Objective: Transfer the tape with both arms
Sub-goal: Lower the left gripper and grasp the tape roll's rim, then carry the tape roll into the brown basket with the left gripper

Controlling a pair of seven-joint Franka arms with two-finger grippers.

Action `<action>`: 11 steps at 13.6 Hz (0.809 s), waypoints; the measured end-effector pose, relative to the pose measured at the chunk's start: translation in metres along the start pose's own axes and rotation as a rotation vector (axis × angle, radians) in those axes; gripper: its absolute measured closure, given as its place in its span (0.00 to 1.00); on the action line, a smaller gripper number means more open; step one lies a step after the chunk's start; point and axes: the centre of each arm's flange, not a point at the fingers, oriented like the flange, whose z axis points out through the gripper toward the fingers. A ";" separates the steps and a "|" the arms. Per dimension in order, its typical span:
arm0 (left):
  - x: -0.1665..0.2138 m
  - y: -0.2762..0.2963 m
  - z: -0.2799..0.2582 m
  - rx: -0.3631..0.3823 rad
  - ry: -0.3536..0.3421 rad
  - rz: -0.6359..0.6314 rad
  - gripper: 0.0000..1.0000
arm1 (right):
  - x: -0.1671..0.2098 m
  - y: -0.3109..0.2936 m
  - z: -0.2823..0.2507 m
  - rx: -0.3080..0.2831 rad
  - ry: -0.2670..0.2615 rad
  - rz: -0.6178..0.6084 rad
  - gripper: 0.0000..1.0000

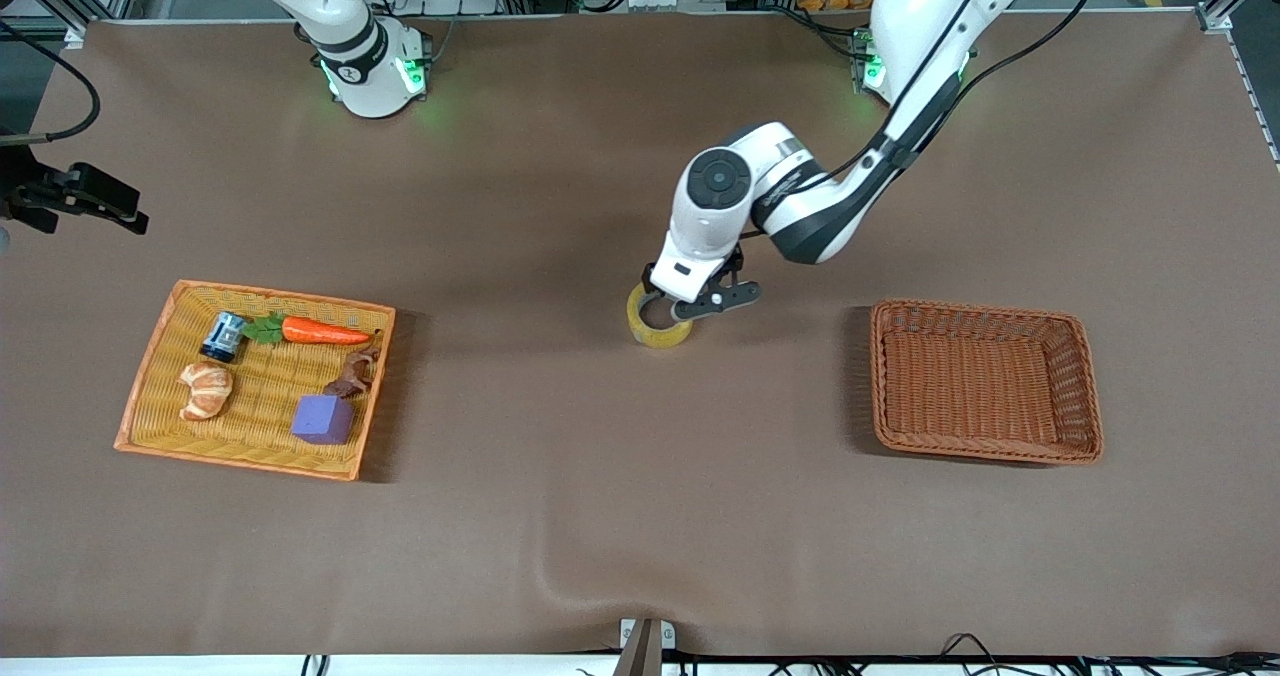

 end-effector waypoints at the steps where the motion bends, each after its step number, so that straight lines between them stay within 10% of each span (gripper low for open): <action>1: -0.001 0.004 0.011 0.005 0.006 -0.005 0.00 | 0.000 -0.001 0.000 0.012 0.003 -0.001 0.00; 3: 0.007 0.002 0.030 0.000 0.002 -0.017 0.04 | 0.000 -0.002 -0.001 0.018 0.005 -0.002 0.00; 9: 0.014 -0.002 0.044 0.006 -0.008 -0.031 0.70 | 0.000 0.000 -0.001 0.018 0.004 0.002 0.00; 11: 0.015 -0.003 0.044 0.006 -0.007 -0.033 0.78 | 0.000 0.000 -0.002 0.018 0.007 0.002 0.00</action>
